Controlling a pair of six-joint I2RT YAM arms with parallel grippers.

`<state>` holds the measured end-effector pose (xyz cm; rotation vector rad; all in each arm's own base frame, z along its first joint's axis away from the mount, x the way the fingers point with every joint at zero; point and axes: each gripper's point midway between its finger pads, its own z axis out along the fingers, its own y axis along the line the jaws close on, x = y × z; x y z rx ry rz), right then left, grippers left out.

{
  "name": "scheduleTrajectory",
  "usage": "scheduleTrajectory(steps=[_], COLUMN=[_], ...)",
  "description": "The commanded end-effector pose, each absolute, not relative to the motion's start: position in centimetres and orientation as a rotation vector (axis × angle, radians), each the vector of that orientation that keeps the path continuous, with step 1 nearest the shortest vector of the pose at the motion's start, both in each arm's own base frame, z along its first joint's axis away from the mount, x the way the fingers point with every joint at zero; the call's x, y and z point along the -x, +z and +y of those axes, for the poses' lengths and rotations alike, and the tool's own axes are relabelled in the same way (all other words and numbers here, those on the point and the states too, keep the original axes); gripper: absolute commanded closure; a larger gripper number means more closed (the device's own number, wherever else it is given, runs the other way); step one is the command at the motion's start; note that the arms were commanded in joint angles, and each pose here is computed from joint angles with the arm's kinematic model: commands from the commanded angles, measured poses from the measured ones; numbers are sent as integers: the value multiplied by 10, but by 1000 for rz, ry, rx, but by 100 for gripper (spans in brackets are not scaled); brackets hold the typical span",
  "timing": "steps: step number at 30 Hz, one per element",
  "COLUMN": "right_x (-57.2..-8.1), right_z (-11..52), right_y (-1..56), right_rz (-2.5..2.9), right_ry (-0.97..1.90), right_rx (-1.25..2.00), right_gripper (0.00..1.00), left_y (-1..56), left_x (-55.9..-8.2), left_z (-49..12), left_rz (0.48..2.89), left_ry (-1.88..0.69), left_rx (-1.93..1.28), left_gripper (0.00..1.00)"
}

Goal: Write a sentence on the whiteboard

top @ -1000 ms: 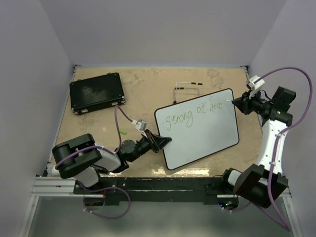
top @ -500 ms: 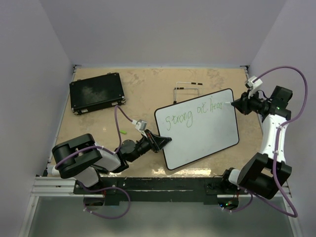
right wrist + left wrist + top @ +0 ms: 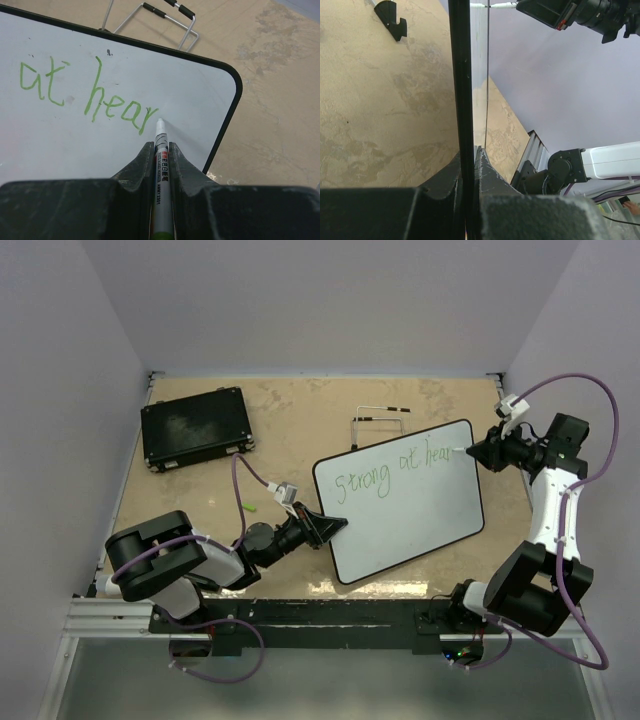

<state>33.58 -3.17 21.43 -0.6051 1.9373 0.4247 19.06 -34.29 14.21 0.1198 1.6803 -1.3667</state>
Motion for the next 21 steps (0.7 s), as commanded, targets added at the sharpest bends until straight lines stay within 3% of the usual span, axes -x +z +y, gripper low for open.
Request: scheduleTrajectory(steps=[1, 21], right_x=[-342, -358], right_z=[-26, -46], right_y=[221, 218], right_rz=[1895, 1931], right_ry=[430, 315], right_rx=[626, 531], right_gripper=[100, 100], left_y=[138, 135], left_x=[-185, -184], left_z=[-342, -342], left_rz=[1621, 1631], left_ry=[-1303, -1304], left_rx=[-276, -282], left_gripper=[100, 100])
